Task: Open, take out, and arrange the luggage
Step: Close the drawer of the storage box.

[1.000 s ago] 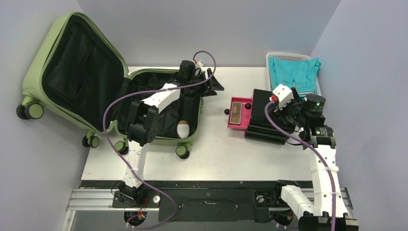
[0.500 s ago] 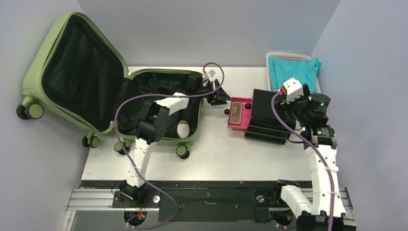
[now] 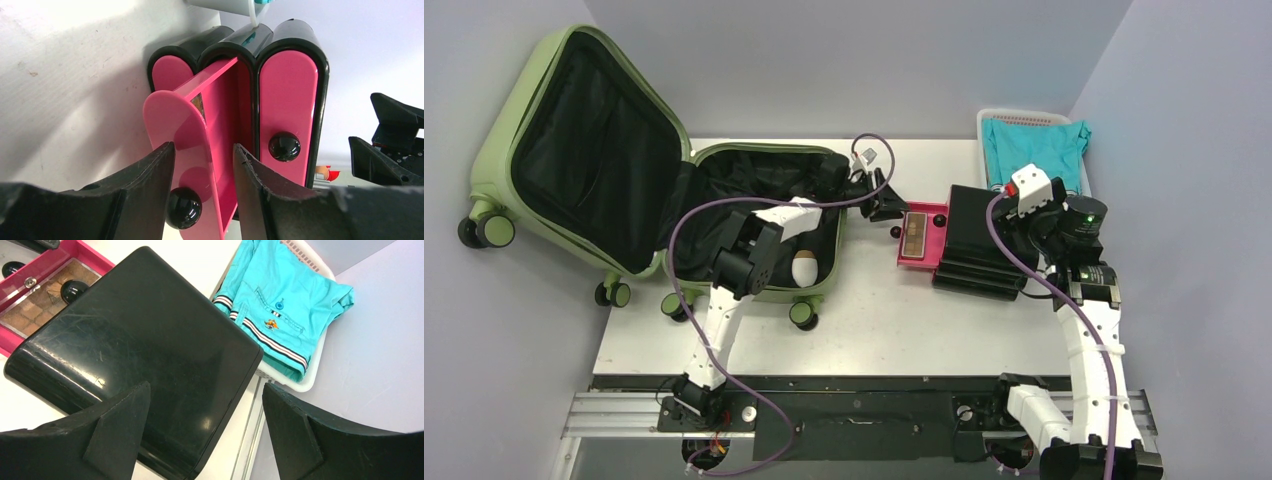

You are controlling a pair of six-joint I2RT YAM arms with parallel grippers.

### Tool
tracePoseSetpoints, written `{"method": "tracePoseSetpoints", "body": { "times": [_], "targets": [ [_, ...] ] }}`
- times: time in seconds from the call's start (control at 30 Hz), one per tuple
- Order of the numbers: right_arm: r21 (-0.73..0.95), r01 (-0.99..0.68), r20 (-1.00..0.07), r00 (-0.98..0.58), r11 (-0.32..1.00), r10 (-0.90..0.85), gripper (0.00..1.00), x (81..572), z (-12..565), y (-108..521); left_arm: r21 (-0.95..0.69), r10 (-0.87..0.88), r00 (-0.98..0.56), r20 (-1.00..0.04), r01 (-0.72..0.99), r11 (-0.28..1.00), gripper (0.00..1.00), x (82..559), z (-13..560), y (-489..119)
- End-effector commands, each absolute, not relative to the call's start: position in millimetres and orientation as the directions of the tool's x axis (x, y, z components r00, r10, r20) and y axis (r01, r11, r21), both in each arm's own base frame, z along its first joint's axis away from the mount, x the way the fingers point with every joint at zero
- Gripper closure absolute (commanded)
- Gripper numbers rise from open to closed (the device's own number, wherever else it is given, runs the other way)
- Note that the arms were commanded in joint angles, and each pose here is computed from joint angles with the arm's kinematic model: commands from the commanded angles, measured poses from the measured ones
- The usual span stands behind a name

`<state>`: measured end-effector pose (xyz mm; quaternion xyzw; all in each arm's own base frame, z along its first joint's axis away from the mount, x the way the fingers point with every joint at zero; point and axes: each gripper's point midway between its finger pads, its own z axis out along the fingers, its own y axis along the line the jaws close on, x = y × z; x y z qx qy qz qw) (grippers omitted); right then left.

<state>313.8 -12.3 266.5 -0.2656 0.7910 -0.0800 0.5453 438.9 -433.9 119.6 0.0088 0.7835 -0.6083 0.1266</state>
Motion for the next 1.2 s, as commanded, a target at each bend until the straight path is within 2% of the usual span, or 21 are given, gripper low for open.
{"method": "tracePoseSetpoints", "body": {
  "times": [0.0, 0.2, 0.47, 0.7, 1.17],
  "targets": [
    [-0.437, -0.293, -0.825, -0.247, 0.850, -0.509, 0.22, 318.0, 273.3, -18.9, -0.958, -0.113, -0.972, -0.208, 0.180, 0.222, 0.57, 431.0, 116.3, -442.5],
    [-0.420, -0.308, -0.821, -0.273, 0.854, -0.502, 0.22, 321.6, 264.5, -18.6, -0.964, -0.108, -0.977, -0.183, 0.157, 0.214, 0.60, 427.7, 112.3, -445.0],
    [-0.402, -0.355, -0.787, -0.336, 0.844, -0.517, 0.22, 324.3, 234.0, -19.6, -0.967, -0.116, -0.970, -0.213, 0.192, 0.169, 0.64, 425.5, 149.4, -449.1],
    [-0.383, -0.376, -0.779, -0.360, 0.844, -0.514, 0.23, 325.1, 220.6, -18.2, -0.973, -0.080, -0.977, -0.195, 0.183, 0.139, 0.67, 403.4, 156.0, -467.2],
    [-0.323, -0.442, -0.739, -0.435, 0.837, -0.515, 0.25, 325.8, 184.9, -14.9, -0.971, -0.073, -0.970, -0.233, 0.228, 0.075, 0.67, 398.8, 182.4, -487.0]
  ]
}}
